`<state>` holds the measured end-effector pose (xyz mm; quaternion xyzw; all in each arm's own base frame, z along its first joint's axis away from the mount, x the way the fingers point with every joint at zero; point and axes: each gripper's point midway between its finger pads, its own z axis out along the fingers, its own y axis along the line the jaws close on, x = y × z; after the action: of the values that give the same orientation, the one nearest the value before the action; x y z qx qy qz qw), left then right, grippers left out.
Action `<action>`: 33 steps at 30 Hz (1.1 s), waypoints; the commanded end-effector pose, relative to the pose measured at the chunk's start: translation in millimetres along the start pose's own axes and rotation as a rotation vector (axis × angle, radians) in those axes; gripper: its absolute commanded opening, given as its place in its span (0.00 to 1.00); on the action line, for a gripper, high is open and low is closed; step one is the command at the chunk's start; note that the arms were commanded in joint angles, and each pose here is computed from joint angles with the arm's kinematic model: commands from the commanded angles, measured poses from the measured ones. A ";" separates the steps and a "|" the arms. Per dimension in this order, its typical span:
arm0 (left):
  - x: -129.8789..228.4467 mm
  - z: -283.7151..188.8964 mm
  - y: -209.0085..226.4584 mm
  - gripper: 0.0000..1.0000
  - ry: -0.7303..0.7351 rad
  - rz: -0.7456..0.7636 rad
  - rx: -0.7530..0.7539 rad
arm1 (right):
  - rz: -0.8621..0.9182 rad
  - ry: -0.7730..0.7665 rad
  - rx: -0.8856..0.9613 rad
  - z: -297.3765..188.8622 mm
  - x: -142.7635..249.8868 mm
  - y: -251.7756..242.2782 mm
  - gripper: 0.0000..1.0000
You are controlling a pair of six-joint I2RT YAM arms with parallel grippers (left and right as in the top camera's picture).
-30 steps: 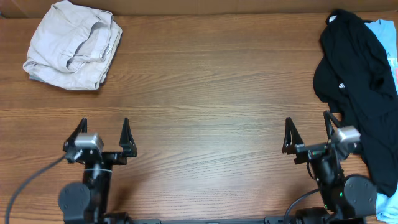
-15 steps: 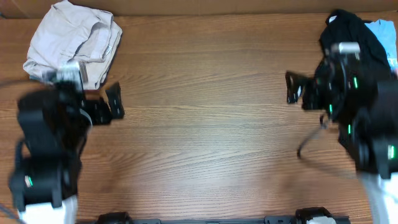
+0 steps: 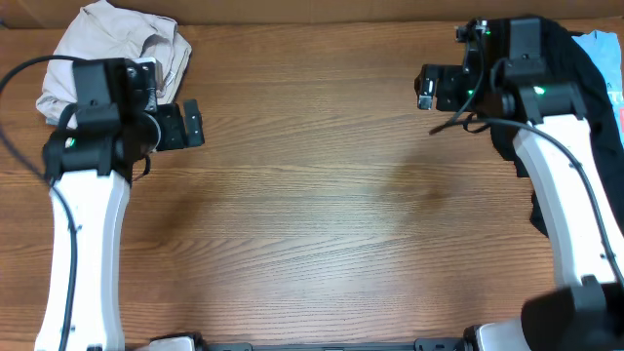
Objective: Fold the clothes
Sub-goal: 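Reach the right gripper to the black shirt pile and grasp it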
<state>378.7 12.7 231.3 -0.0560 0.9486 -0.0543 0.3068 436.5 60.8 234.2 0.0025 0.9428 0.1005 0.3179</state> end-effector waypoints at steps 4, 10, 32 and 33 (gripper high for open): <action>8.8 41.5 -10.7 1.00 0.107 -0.047 0.105 | 0.317 -0.150 0.245 -3.5 -35.4 -105.4 1.00; 3.6 41.4 -15.2 1.00 0.090 -0.046 0.131 | 0.483 -0.227 0.398 -21.9 -34.3 -219.1 1.00; -5.8 42.3 -14.1 1.00 0.052 -0.041 0.125 | 0.569 -0.077 0.516 63.8 72.1 -416.4 0.73; -6.8 42.2 -14.1 1.00 0.048 -0.041 0.125 | 0.570 -0.073 0.515 66.6 74.1 -417.3 0.66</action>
<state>404.9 -8.3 189.2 -0.0458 0.9553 -0.1227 0.2650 428.6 -334.7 58.3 0.3644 0.8830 -0.0662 0.2883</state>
